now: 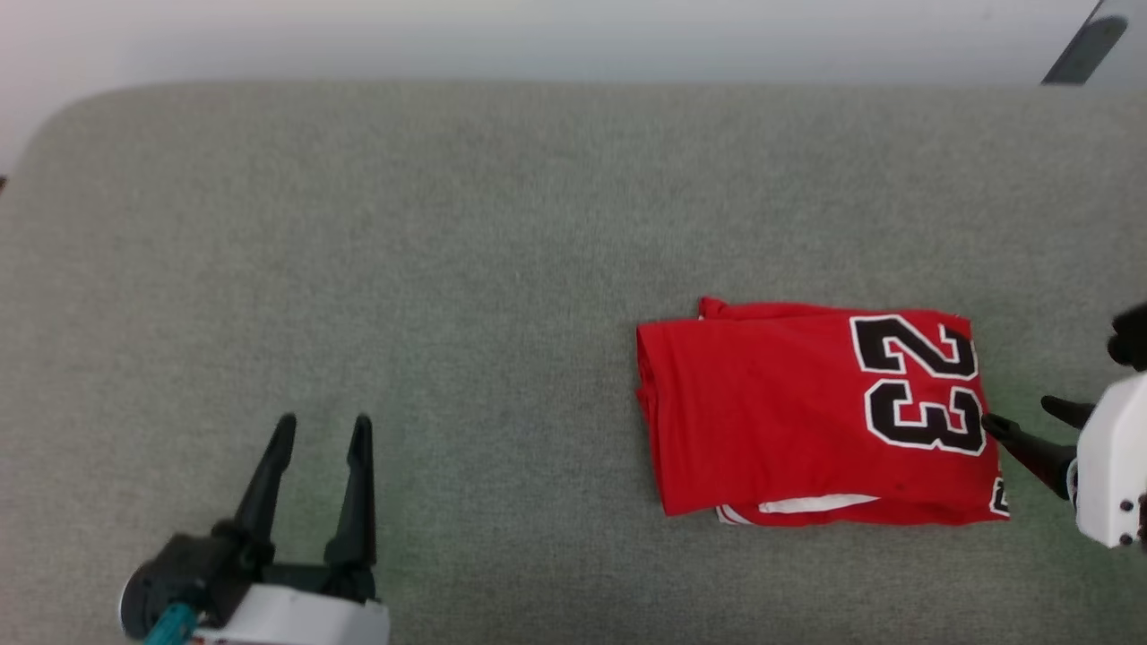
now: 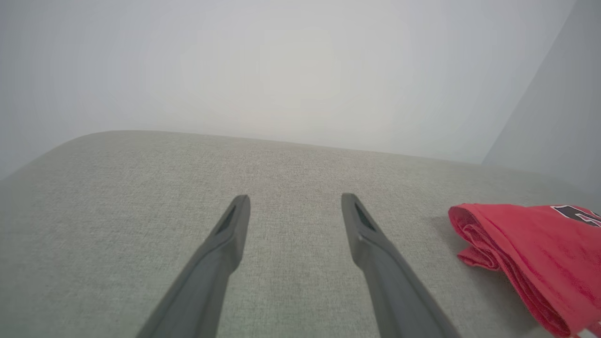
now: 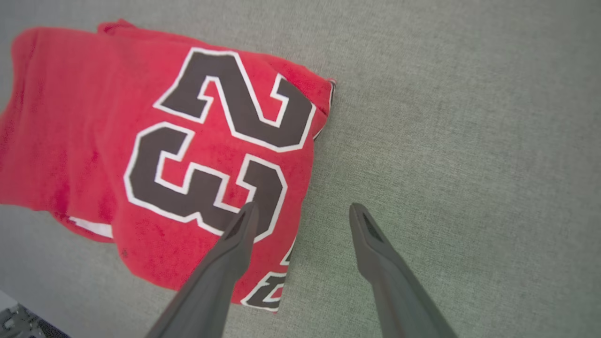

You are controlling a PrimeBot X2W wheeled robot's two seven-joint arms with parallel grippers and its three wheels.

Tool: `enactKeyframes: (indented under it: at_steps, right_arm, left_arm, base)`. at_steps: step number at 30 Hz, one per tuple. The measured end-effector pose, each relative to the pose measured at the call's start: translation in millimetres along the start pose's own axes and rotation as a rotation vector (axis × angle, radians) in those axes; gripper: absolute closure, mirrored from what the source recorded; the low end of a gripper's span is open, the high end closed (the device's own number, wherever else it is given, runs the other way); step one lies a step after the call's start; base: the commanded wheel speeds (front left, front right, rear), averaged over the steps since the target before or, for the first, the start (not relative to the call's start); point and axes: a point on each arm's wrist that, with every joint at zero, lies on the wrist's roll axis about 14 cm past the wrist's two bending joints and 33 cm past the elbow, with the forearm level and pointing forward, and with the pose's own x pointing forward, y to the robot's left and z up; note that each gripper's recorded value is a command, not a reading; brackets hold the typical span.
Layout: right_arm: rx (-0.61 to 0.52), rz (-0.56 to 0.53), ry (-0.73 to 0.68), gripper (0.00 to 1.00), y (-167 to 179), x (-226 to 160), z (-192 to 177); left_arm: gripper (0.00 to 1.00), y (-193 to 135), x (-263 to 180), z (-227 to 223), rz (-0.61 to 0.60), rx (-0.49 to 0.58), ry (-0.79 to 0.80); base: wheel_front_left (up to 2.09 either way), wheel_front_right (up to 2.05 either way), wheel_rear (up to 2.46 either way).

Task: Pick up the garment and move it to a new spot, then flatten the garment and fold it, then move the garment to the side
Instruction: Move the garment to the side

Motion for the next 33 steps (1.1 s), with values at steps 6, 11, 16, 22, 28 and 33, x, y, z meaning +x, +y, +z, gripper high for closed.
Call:
enactKeyframes:
  at_steps: [6,11,16,22,28,33]
  right_arm:
    - [-0.015,0.028,0.152,0.0,-3,30,-5]
    - [-0.021,0.044,0.271,0.0,-1,58,-32]
    - [-0.005,0.073,0.258,1.0,3,75,-33]
    - [0.079,0.058,0.111,1.0,-4,78,-21]
    - [0.171,-0.108,-0.022,1.0,-65,46,-17]
    - [0.242,-0.293,-0.096,1.0,-127,9,-27]
  left_arm:
    - [0.0,-5,27,-15,-0.03,0.002,0.024]
    - [0.0,-7,38,-36,-0.044,0.001,0.071]
    - [0.0,-4,44,-48,-0.047,0.012,0.098]
    - [0.0,-21,56,-40,-0.128,0.04,0.066]
    - [0.0,-62,74,-31,-0.276,0.016,0.016]
    - [0.0,-93,97,-29,-0.401,0.011,-0.021]
  base:
    - [0.0,0.0,0.0]
    - [0.0,0.0,0.0]
    - [0.0,0.0,0.0]
    - [0.0,0.0,0.0]
    - [0.0,0.0,0.0]
    - [0.0,0.0,0.0]
